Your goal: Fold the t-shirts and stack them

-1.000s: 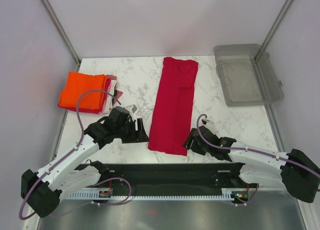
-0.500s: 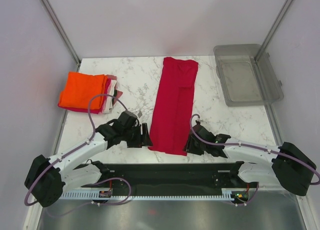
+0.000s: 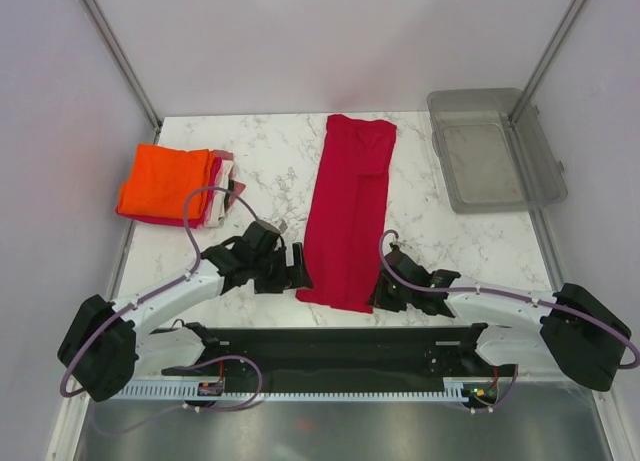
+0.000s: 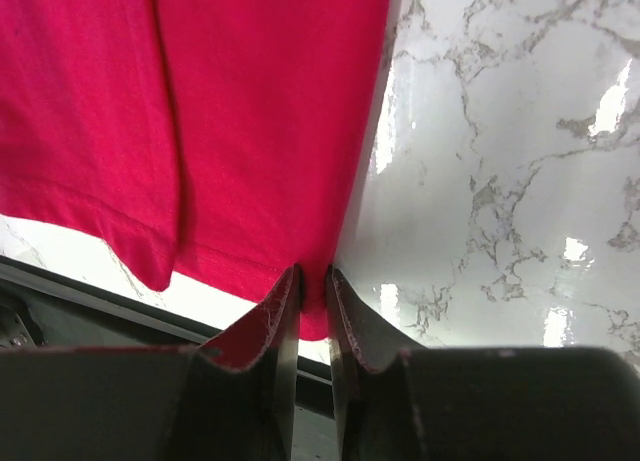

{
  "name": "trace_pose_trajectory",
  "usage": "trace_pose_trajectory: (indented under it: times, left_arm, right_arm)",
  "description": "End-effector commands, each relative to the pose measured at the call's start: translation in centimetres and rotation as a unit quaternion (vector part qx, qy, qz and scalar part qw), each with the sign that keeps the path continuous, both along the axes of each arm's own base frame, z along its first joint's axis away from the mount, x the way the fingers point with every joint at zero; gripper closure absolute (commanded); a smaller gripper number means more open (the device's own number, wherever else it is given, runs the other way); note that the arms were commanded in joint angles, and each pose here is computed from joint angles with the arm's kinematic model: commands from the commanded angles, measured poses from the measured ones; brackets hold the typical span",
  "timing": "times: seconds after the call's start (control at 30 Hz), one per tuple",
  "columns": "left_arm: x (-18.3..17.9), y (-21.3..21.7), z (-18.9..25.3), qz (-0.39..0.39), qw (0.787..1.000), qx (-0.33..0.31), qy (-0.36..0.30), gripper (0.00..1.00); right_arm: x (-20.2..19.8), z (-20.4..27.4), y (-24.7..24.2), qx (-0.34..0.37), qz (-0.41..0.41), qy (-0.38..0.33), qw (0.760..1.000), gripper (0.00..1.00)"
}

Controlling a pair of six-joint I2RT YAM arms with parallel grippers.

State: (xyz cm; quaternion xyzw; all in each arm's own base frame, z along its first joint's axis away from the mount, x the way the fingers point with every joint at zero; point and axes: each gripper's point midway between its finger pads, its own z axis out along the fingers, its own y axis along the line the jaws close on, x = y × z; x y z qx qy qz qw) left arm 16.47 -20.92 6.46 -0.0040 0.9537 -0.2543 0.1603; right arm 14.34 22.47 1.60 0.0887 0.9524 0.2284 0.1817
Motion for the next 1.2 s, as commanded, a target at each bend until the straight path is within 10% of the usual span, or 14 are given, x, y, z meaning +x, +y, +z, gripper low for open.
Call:
trace_pose_trajectory:
  times: [0.0, 0.23, 0.37, 0.73, 1.0, 1.17]
  left_arm:
    - [0.8, -0.9, -0.1, 0.004, 1.0, -0.015, -0.011, 0.05]
    - [0.9, -1.0, -1.3, 0.006, 1.0, -0.013, -0.003, 0.15]
    - [0.8, -1.3, -1.6, 0.003, 1.0, -0.015, 0.006, 0.23]
    - [0.1, -1.3, -3.4, -0.002, 1.0, -0.012, 0.029, 0.54]
    - [0.3, -0.9, -4.8, 0.009, 1.0, 0.001, 0.028, 0.58]
    - [0.3, -0.8, -4.9, 0.008, 1.0, 0.0, 0.021, 0.98]
  right_arm:
    - [-1.2, -1.2, -1.5, -0.022, -0.002, 0.019, 1.0, 0.76]
    - [-1.0, -1.3, -1.2, -0.015, -0.006, 0.016, 1.0, 0.78]
    - [-1.4, -1.7, -1.0, -0.016, -0.001, 0.031, 0.999, 1.0]
    - [-2.0, -1.9, -1.5, -0.009, -0.012, 0.036, 0.999, 1.0]
    - [-1.9, -2.1, -1.8, -0.015, -0.014, 0.034, 0.999, 1.0]
    - [-2.1, -2.2, -1.9, -0.015, -0.009, 0.037, 0.999, 1.0]
